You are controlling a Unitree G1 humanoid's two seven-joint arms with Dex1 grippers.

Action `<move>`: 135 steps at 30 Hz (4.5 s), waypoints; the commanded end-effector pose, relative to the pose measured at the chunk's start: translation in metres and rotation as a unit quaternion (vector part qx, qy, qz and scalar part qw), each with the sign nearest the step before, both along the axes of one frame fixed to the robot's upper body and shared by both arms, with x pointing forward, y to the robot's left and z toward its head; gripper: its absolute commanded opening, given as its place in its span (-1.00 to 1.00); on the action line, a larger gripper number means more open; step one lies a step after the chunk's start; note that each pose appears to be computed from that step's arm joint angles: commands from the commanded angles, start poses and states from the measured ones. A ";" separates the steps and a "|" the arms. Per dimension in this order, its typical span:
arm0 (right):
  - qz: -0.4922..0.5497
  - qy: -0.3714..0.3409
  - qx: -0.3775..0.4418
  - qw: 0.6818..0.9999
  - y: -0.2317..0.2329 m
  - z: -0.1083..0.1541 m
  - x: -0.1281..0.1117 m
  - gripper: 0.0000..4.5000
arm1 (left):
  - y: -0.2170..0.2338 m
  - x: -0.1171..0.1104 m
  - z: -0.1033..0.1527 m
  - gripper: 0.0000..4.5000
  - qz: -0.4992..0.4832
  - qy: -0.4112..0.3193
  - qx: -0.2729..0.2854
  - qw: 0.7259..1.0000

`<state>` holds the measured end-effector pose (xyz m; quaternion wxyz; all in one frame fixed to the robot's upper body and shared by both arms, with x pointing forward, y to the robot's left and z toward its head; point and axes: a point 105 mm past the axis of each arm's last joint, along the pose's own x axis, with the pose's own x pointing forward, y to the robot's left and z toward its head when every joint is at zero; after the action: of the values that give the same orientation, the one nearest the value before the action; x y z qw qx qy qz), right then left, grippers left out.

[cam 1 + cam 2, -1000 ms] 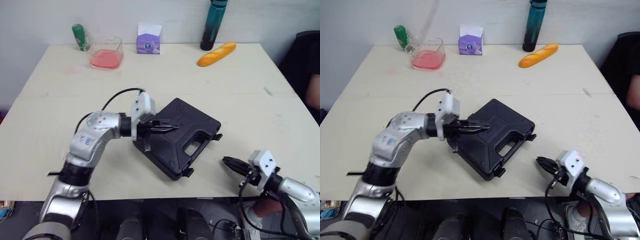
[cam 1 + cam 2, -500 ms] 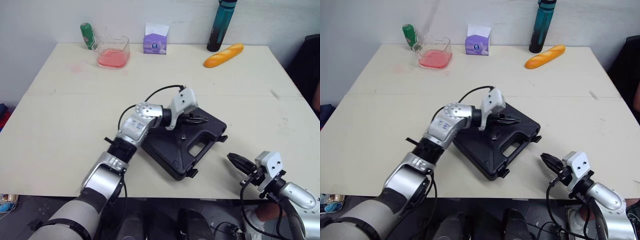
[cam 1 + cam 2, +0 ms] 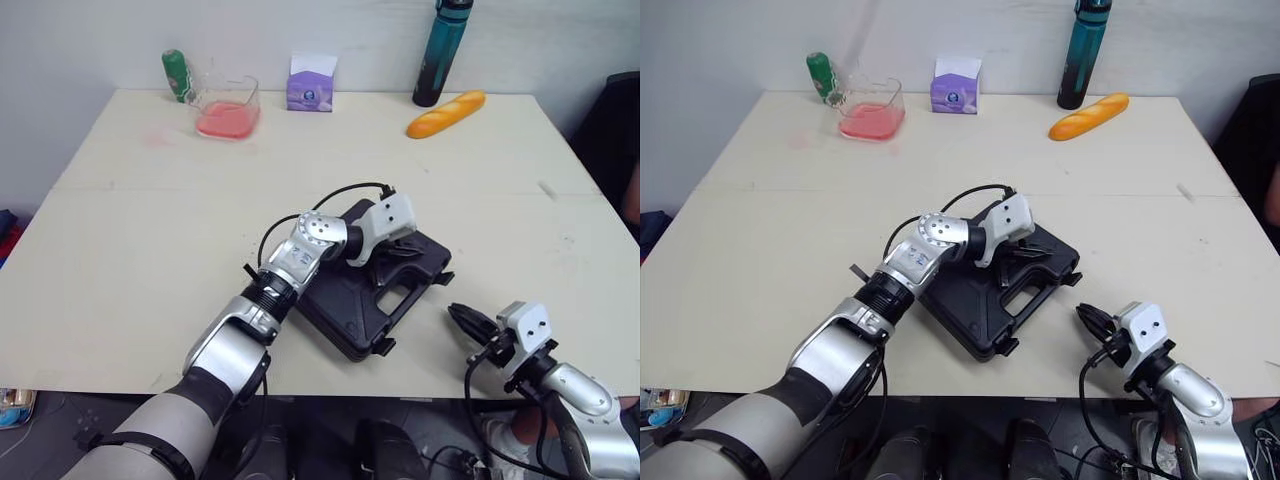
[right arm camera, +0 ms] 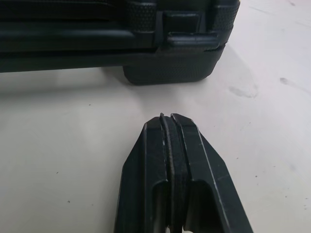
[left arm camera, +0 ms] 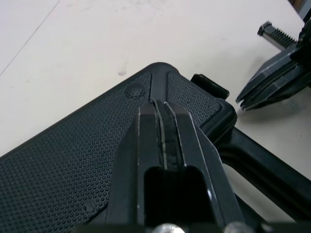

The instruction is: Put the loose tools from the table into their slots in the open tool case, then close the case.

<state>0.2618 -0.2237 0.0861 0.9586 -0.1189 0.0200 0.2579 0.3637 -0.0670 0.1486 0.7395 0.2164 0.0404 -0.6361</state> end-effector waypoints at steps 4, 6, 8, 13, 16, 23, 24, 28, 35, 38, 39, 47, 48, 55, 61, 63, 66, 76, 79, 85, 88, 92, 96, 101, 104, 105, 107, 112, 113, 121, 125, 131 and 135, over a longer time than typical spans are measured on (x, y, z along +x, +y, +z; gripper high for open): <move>-0.014 -0.015 -0.003 1.000 -0.003 0.007 0.006 -1.00 | 0.025 -0.007 -0.081 -0.98 0.044 0.103 0.105 0.988; -0.016 -0.017 -0.004 1.000 -0.004 0.009 0.009 -1.00 | 0.027 -0.007 -0.081 -0.98 0.046 0.103 0.106 0.988; -0.014 -0.021 -0.003 1.000 -0.002 0.012 0.014 -1.00 | 0.031 -0.006 -0.082 -0.98 0.049 0.105 0.107 0.987; -0.005 -0.028 -0.005 1.000 0.002 0.017 0.024 -1.00 | 0.033 -0.005 -0.080 -0.98 0.053 0.106 0.105 0.987; 0.006 -0.032 -0.002 0.999 0.009 0.019 0.031 -1.00 | 0.034 -0.004 -0.080 -0.98 0.054 0.107 0.107 0.987; 0.034 -0.046 0.016 0.998 0.024 0.028 0.036 -1.00 | 0.037 -0.004 -0.084 -0.98 0.057 0.107 0.113 0.986; 0.036 -0.045 0.017 0.998 0.025 0.027 0.036 -1.00 | 0.037 -0.004 -0.084 -0.98 0.057 0.107 0.114 0.986; 0.041 -0.051 0.018 0.998 0.029 0.031 0.039 -1.00 | 0.038 -0.004 -0.086 -0.98 0.057 0.105 0.122 0.985; 0.056 -0.053 0.014 0.997 0.033 0.034 0.039 -1.00 | 0.040 -0.007 -0.093 -0.98 0.053 0.102 0.142 0.983; 0.063 -0.056 0.011 0.996 0.035 0.038 0.041 -1.00 | 0.041 -0.009 -0.096 -0.98 0.051 0.104 0.150 0.982; 0.065 -0.057 0.010 0.996 0.035 0.039 0.041 -1.00 | 0.041 -0.009 -0.097 -0.98 0.051 0.104 0.151 0.982; 0.082 -0.054 -0.011 0.995 0.039 0.045 0.049 -1.00 | 0.046 -0.011 -0.101 -0.98 0.052 0.107 0.162 0.980; 0.082 -0.053 -0.013 0.995 0.039 0.045 0.050 -1.00 | 0.046 -0.011 -0.101 -0.98 0.053 0.108 0.162 0.980; 0.087 -0.042 -0.015 0.995 0.039 0.043 0.054 -1.00 | 0.048 -0.011 -0.101 -0.98 0.056 0.109 0.162 0.979; 0.089 -0.037 -0.011 0.995 0.038 0.041 0.054 -1.00 | 0.050 -0.009 -0.098 -0.98 0.059 0.104 0.158 0.980; 0.087 -0.038 -0.012 0.995 0.036 0.041 0.053 -1.00 | 0.049 -0.008 -0.095 -0.98 0.060 0.098 0.153 0.982; 0.082 -0.043 -0.021 0.996 0.031 0.043 0.051 -1.00 | 0.042 -0.004 -0.074 -0.98 0.051 0.071 0.110 0.990; 0.083 -0.027 -0.039 0.995 0.004 0.044 0.022 -1.00 | 0.041 -0.030 0.061 -0.98 -0.065 -0.095 -0.122 0.986; 0.099 -0.019 -0.030 0.994 0.003 0.042 0.012 -1.00 | 0.053 -0.050 0.075 -0.98 -0.107 -0.133 -0.121 0.978; 0.151 -0.003 -0.045 0.988 0.014 0.028 -0.009 -1.00 | 0.073 -0.086 0.080 -0.98 -0.154 -0.128 -0.123 0.972; 0.165 0.002 -0.033 0.986 0.021 0.020 -0.018 -1.00 | 0.086 -0.103 0.067 -0.98 -0.160 -0.097 -0.105 0.977; 0.199 0.022 -0.015 0.980 0.036 0.010 -0.032 -1.00 | 0.097 -0.106 0.043 -0.98 -0.117 -0.065 -0.076 0.988; 0.222 0.041 -0.009 0.974 0.044 0.002 -0.040 -1.00 | 0.102 -0.109 0.026 -0.98 -0.100 -0.057 -0.056 0.992; 0.245 0.057 -0.014 0.968 0.051 -0.010 -0.046 -1.00 | 0.100 -0.107 0.011 -0.98 -0.077 -0.042 -0.040 0.995; 0.252 0.060 -0.013 0.966 0.056 -0.013 -0.047 -1.00 | 0.101 -0.106 -0.003 -0.98 -0.063 -0.027 -0.024 0.997; 0.253 0.060 -0.013 0.965 0.057 -0.013 -0.047 -1.00 | 0.102 -0.107 -0.006 -0.98 -0.061 -0.024 -0.021 0.998; 0.260 0.062 -0.016 0.964 0.061 -0.015 -0.046 -1.00 | 0.104 -0.107 -0.015 -0.98 -0.061 -0.015 -0.011 0.998; 0.274 0.059 -0.016 0.960 0.072 -0.017 -0.043 -1.00 | 0.120 -0.107 -0.056 -0.98 -0.045 0.030 0.075 0.996; 0.275 0.058 -0.015 0.960 0.073 -0.017 -0.042 -1.00 | 0.122 -0.107 -0.060 -0.98 -0.042 0.035 0.084 0.995; 0.285 0.046 -0.005 0.957 0.081 -0.014 -0.038 -1.00 | 0.130 -0.103 -0.081 -0.98 0.005 0.065 0.105 0.992; 0.289 0.042 -0.003 0.956 0.082 -0.013 -0.038 -1.00 | 0.130 -0.104 -0.081 -0.98 0.003 0.066 0.105 0.992; 0.301 0.027 0.007 0.953 0.089 -0.004 -0.035 -1.00 | 0.131 -0.104 -0.082 -0.98 0.005 0.068 0.107 0.992; 0.315 0.015 0.013 0.949 0.095 0.002 -0.033 -1.00 | 0.133 -0.104 -0.084 -0.98 0.007 0.073 0.111 0.991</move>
<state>0.2304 -0.1369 0.0755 0.8368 -0.1081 0.0244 0.5362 0.2599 0.0411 0.1246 0.7092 0.2456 0.0239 -0.6604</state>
